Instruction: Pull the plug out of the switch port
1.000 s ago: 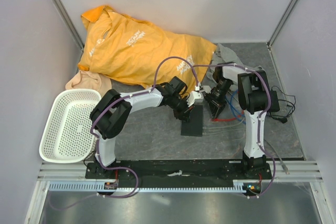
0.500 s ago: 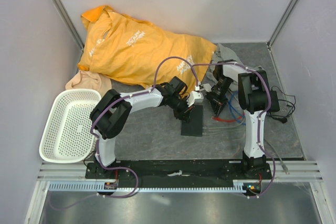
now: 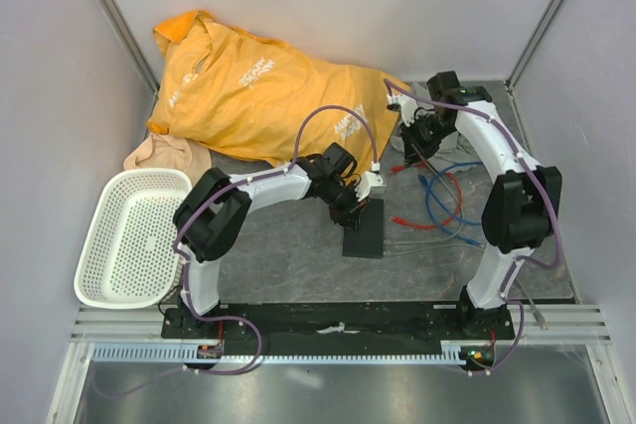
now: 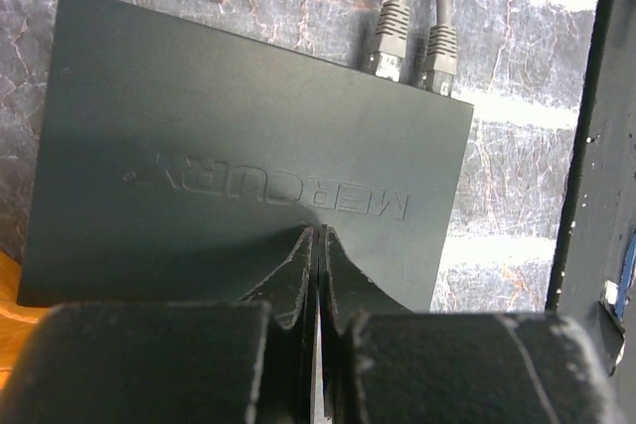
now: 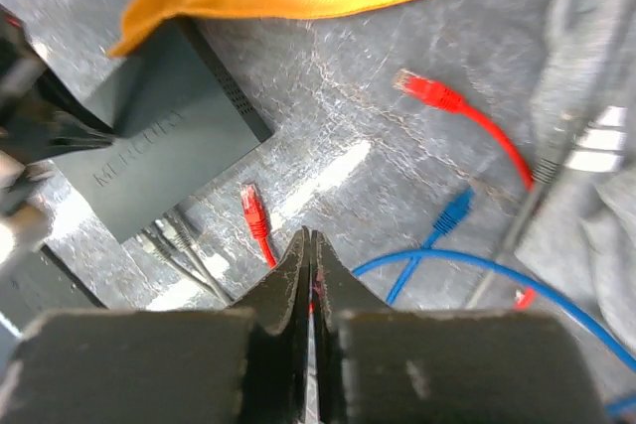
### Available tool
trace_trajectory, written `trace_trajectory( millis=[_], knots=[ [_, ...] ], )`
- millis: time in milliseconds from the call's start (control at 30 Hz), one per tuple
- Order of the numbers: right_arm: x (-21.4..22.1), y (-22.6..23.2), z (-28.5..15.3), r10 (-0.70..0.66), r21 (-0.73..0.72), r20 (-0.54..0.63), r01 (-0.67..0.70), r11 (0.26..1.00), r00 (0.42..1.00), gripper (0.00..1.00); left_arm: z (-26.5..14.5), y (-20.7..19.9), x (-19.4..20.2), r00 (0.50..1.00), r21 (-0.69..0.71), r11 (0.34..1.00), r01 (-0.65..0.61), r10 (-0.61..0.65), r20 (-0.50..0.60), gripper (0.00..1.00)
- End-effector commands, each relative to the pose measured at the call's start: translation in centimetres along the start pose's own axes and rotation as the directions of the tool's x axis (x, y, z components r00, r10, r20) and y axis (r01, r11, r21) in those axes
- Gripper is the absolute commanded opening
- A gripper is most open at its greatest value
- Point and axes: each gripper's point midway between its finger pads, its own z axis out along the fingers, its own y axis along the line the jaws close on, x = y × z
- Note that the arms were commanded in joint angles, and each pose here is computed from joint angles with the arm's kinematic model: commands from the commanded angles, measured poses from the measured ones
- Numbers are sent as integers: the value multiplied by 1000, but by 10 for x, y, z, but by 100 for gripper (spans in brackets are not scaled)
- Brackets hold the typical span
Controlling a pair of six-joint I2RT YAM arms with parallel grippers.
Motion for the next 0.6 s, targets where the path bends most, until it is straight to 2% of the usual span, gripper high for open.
trace_trajectory(
  millis=[0,67,100,133,167,200,233,267,300,367,467,567],
  knots=[
    [-8,2,-22,11,72,44,-14,997,999,18,-18,5,-36,996,-47,997,-63,66,62,2],
    [16,8,-14,32,60,-11,-32,998,999,35,-39,-4,-59,990,-57,997,-58,65,126,2],
    [22,11,-18,-2,69,-13,3,998,1000,43,-49,-9,-68,985,-53,997,-57,65,158,2],
    [26,11,-14,-37,82,-6,37,996,999,45,-55,-12,-69,983,-56,997,-46,55,173,1],
    [53,16,-1,-38,68,-52,42,997,998,48,-73,-21,-82,972,-76,995,-58,74,222,1],
    [57,19,-6,-106,91,-37,109,990,994,50,-80,-23,-83,969,-95,994,-57,78,233,2],
    [57,12,-2,-141,128,-10,141,982,990,52,-82,-25,-74,971,-106,994,-40,64,230,1],
    [77,14,9,-137,127,-40,141,982,990,54,-98,-28,-80,961,-155,986,-53,92,261,2],
    [72,8,10,-176,162,-11,175,971,984,56,-99,-29,-70,965,-168,985,-39,81,251,2],
    [77,4,19,-170,177,-22,171,969,985,57,-115,-26,-68,962,-242,970,-8,74,263,2],
    [66,5,25,-147,152,5,145,978,989,56,-125,-21,-53,965,-264,962,69,2,261,2],
    [67,19,39,-220,108,-14,220,970,976,56,-126,-17,-40,965,-243,961,129,-65,255,2]
  ],
)
